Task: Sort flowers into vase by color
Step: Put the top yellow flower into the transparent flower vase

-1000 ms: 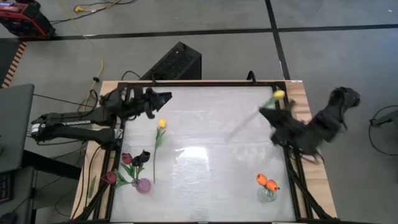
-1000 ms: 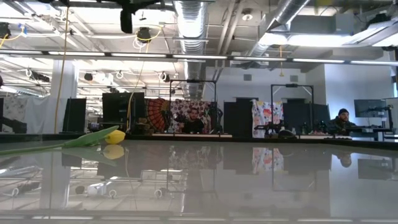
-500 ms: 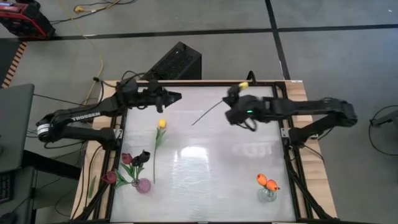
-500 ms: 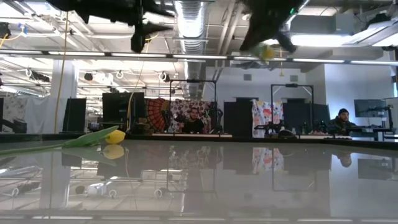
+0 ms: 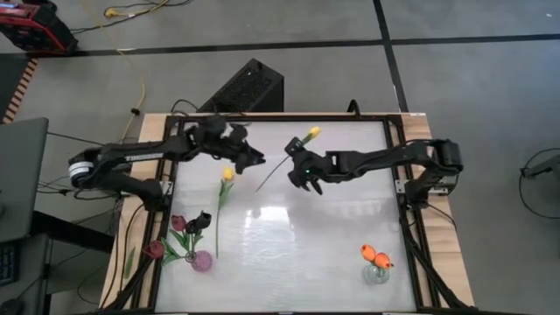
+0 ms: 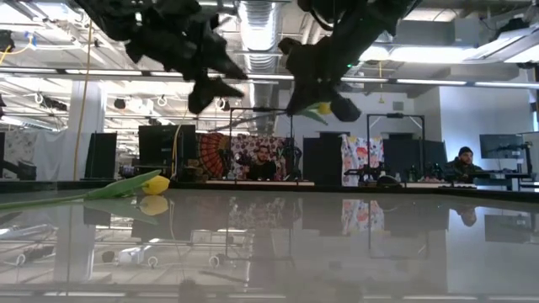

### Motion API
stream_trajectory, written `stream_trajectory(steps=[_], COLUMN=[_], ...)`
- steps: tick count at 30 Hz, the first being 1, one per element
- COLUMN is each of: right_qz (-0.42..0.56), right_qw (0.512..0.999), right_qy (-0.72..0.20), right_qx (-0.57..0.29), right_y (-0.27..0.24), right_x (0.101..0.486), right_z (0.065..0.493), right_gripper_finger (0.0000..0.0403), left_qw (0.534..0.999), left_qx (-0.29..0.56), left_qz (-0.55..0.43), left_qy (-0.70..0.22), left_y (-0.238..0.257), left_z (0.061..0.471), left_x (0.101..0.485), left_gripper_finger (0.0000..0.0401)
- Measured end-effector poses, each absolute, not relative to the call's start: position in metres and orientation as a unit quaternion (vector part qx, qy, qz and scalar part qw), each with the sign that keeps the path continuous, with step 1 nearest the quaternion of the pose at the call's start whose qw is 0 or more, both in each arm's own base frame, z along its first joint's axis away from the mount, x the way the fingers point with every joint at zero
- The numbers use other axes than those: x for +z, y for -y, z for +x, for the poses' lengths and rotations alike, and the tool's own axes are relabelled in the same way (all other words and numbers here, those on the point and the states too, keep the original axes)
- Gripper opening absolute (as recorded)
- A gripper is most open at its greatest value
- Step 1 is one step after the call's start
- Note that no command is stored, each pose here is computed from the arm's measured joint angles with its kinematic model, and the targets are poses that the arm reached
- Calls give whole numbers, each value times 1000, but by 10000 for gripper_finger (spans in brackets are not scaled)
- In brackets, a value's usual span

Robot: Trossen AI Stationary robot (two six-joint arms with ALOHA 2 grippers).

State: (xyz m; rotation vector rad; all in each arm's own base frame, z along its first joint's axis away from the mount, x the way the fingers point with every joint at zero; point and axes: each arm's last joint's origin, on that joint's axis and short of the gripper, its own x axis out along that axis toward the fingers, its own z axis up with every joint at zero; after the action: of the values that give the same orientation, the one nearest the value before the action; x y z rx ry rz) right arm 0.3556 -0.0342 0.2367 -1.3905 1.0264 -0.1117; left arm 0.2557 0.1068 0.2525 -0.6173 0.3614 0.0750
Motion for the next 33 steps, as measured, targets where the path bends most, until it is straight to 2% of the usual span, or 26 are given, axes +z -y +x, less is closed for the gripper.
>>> stream_trajectory(steps=[9,20,26,31,33], right_qz=[-624,-626,-624,-622,-622], right_qw=[649,655,669,673,674], right_qy=[-429,-420,-403,-400,-398], right_qx=[-69,-47,-27,-26,-25], right_y=[39,45,43,43,42], right_x=[236,235,235,235,235], right_z=[365,365,366,366,367], right_gripper_finger=[17,17,17,17,20], left_qw=[917,918,920,917,916], left_qx=[19,-5,-11,-22,-15], left_qz=[-309,-302,-289,-280,-277], left_qy=[-250,-258,-264,-285,-291], left_y=[-112,-112,-111,-110,-109], left_z=[277,279,278,276,276], left_x=[207,203,202,198,197], left_gripper_finger=[158,145,103,20,8])
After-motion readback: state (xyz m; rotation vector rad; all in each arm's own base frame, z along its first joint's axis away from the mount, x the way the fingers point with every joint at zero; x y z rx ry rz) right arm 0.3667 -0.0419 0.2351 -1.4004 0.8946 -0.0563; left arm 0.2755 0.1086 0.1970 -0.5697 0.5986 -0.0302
